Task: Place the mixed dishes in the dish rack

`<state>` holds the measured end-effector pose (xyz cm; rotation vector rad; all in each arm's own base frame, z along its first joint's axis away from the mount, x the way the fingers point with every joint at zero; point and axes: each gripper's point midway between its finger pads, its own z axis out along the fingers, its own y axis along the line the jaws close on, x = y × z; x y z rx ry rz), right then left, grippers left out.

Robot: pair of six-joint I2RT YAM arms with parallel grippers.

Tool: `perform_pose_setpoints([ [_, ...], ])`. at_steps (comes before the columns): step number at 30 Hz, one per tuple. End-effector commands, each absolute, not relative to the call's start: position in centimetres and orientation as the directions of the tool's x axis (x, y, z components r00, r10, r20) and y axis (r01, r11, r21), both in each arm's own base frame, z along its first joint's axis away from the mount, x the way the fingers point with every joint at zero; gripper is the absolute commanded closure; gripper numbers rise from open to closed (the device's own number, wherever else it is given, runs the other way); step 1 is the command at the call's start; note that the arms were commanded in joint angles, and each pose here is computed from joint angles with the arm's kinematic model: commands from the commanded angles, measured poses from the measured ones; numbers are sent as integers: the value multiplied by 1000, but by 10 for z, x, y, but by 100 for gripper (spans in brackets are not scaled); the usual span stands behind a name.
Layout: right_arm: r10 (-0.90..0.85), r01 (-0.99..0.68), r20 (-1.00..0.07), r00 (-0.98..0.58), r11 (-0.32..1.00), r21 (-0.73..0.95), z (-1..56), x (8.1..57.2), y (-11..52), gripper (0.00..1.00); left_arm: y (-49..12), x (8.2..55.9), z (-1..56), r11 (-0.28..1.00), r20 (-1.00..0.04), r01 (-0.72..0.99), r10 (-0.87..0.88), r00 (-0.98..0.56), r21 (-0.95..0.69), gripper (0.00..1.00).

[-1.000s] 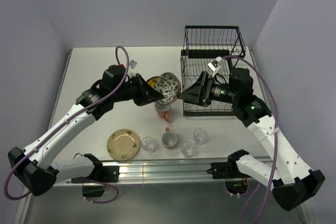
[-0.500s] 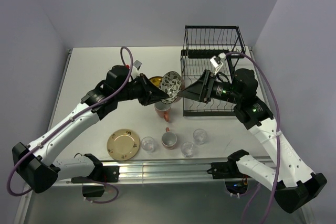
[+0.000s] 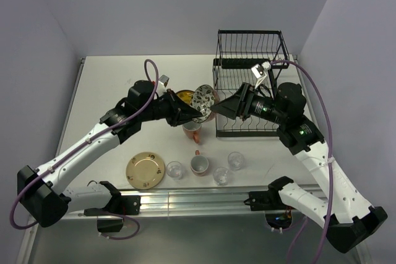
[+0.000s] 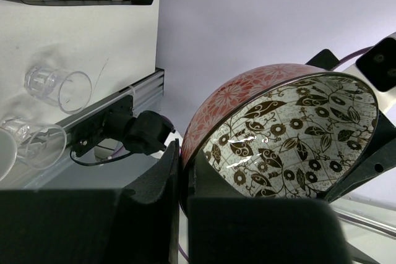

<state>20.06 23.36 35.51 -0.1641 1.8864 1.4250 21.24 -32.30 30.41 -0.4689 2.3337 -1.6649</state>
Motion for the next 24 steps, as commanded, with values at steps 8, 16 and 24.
perform_pose_setpoints([
  [8,361,-587,-673,-645,329,740,387,198,237,36,-342,214,335,218,-44,-39,-364,-930,-975,100],
  [16,366,-591,-674,-642,324,739,388,198,237,100,-349,214,330,207,-28,-48,-349,-937,-977,95],
  [24,366,-583,-658,-658,306,753,385,194,238,100,-355,217,332,196,-32,-36,-337,-941,-980,60],
])
